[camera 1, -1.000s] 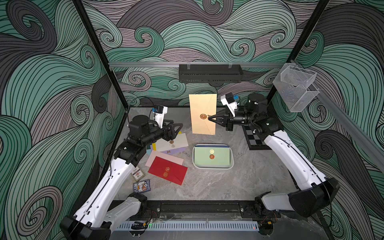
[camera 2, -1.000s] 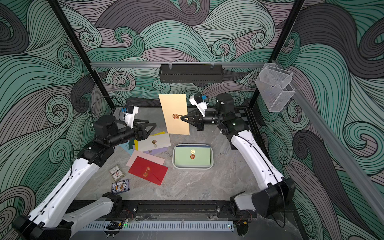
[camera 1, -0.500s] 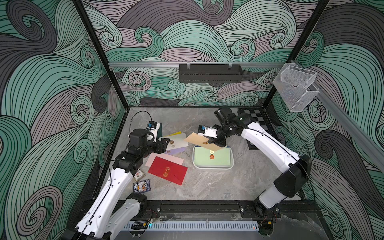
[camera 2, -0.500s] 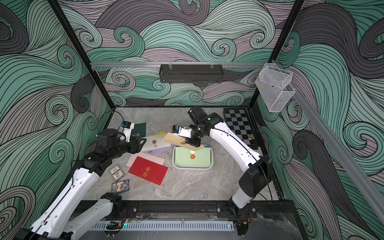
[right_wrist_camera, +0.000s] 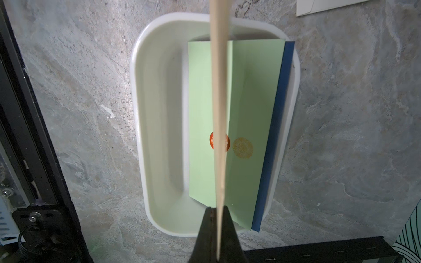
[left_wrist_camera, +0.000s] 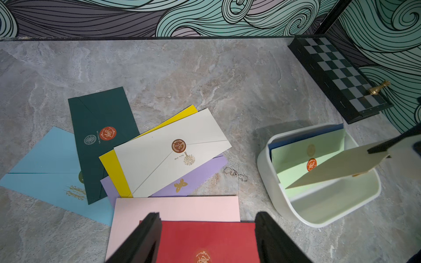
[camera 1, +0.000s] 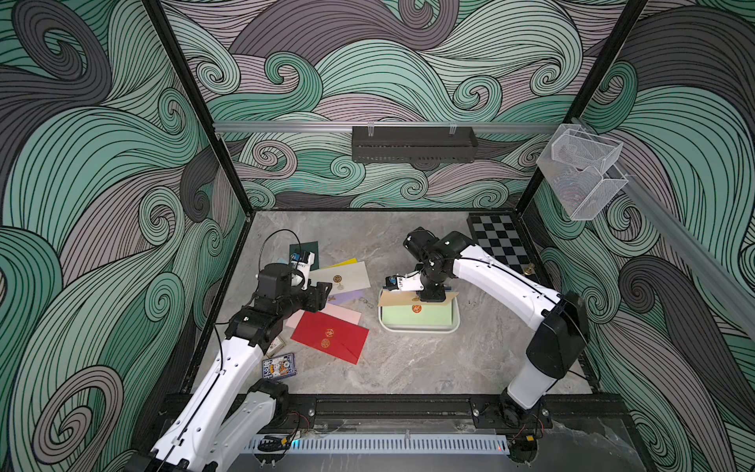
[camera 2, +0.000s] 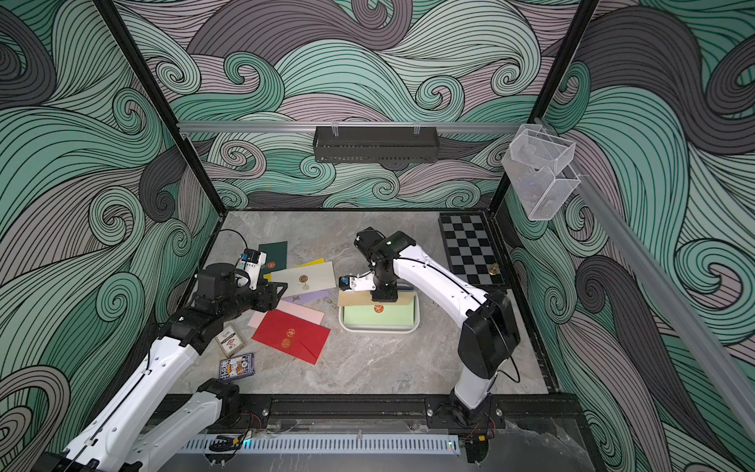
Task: Put the sealed envelopes into the storage box
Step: Place the envelope in the storage box.
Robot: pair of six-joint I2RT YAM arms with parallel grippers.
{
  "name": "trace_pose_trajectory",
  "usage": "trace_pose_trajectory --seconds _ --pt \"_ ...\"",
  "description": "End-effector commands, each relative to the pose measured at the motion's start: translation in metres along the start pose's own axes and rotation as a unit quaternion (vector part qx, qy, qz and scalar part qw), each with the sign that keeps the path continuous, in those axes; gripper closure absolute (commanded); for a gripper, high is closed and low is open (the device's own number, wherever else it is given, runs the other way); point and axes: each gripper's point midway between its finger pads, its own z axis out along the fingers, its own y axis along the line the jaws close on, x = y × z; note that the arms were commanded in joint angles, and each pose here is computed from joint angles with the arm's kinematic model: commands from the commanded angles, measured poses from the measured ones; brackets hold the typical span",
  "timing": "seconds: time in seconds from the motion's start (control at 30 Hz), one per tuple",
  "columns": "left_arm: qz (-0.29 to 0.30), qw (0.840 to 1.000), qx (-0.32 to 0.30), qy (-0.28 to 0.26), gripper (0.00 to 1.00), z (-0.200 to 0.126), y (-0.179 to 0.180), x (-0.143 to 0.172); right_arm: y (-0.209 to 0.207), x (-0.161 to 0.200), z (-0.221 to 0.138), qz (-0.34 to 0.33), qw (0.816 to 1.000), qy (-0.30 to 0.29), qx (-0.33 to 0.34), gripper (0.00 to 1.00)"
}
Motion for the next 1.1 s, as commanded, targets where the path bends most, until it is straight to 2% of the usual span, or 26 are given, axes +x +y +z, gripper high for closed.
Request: trace_pose_trajectory --seconds 0.0,0.5,0.83,1.07 --pt "0.011 1.000 -0.005 -0.018 0.32 -0.004 0.001 -0.007 0.005 0.008 0.001 -0.006 1.000 0.018 -0.006 1.00" --pt "0.011 1.000 0.000 -0.009 0.32 0.000 0.000 -0.003 -0.002 0.006 0.028 0.029 0.998 0.041 -0.034 1.00" --pt "0.012 1.000 0.001 -0.007 0.32 0.001 0.000 -0.002 -0.015 0.000 0.036 0.049 0.997 0.047 -0.034 0.74" --pt "0.006 1.000 0.000 -0.004 0.31 0.004 0.001 -0.005 -0.026 0.002 0.028 0.078 0.996 0.029 -0.022 0.73"
